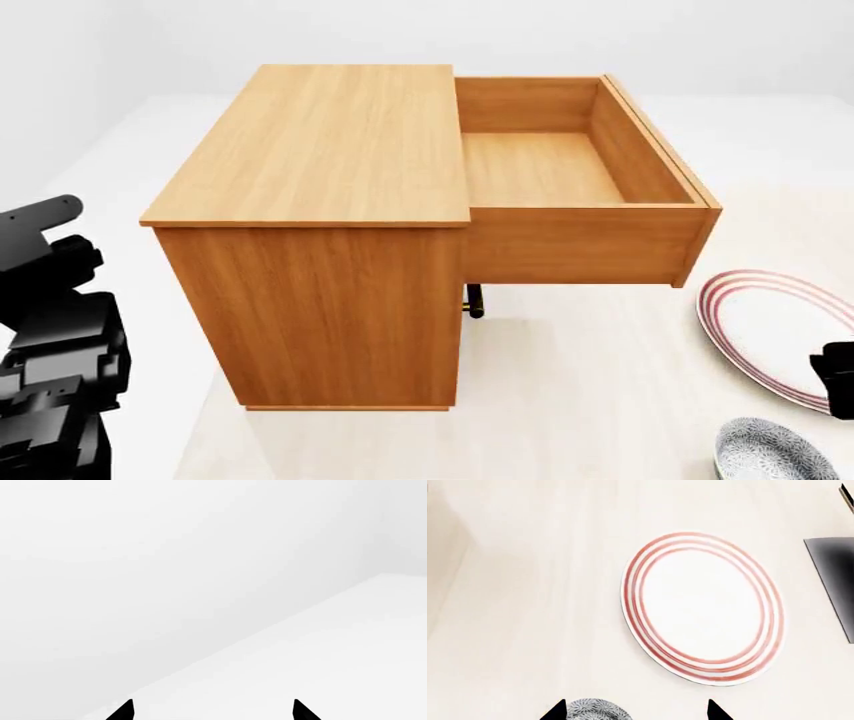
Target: Open the top drawer of the cabinet and put the bowl in it.
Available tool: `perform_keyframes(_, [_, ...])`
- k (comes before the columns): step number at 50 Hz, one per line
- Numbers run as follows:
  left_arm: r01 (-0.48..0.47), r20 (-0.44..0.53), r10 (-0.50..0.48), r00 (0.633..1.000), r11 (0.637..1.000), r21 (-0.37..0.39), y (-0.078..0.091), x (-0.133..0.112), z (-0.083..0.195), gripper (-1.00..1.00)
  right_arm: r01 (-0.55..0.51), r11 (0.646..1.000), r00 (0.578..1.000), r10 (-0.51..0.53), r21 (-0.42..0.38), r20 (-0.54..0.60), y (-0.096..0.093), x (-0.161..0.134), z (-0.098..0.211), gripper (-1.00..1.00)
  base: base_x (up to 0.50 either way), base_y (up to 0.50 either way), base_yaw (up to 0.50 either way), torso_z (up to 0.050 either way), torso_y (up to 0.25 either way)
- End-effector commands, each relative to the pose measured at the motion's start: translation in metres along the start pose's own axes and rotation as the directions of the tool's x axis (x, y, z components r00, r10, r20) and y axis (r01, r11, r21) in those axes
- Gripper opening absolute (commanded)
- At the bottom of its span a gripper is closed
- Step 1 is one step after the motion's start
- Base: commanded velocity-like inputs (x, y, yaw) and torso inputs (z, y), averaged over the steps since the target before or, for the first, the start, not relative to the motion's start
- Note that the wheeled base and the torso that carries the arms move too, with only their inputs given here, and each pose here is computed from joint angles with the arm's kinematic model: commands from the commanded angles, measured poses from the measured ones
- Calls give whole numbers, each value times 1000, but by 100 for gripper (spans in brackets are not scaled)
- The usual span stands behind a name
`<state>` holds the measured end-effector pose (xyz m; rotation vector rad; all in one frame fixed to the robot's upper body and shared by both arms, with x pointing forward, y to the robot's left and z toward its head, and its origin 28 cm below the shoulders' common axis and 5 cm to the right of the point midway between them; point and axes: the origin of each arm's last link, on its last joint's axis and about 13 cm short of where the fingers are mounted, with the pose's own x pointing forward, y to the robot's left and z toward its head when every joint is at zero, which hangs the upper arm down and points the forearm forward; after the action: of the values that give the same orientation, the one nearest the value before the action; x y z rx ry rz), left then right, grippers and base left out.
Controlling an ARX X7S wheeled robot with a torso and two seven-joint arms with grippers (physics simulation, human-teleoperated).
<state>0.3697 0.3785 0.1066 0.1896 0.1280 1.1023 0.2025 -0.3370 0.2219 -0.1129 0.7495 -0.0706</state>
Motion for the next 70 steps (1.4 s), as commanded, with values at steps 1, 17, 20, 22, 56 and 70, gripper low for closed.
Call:
perform_keyframes(1, [1, -2, -1, 1000, 1000, 3, 0, -1, -2, 100, 10, 998, 993, -17, -58, -120, -1, 10, -31, 100, 0, 0, 0, 0, 0])
perform_keyframes(17, [-1, -1, 1, 1000, 1000, 9, 0, -1, -3, 100, -2, 998, 985, -9, -64, -170, -5, 13, -41, 100, 0, 0, 0, 0, 0])
perform_keyframes(20, [0, -1, 0, 1000, 1000, 9, 0, -1, -2, 100, 5, 998, 984, -15, -58, -176, -6, 17, -43, 100, 0, 0, 0, 0, 0])
perform_keyframes(22, [0, 1, 0, 1000, 1000, 7, -1, -1, -1, 100, 8, 998, 982, -19, -60, -185, -5, 20, -44, 100, 0, 0, 0, 0, 0])
perform_keyframes(56, [-5, -1, 5, 1000, 1000, 1, 1, 0, -1, 100, 13, 992, 956, -49, -124, -290, 8, 71, -60, 100, 0, 0, 0, 0, 0])
perform_keyframes(70, [-8, -3, 8, 1000, 1000, -1, 2, 1, -2, 100, 4, 991, 947, -46, -131, -318, 10, 85, -73, 100, 0, 0, 0, 0, 0])
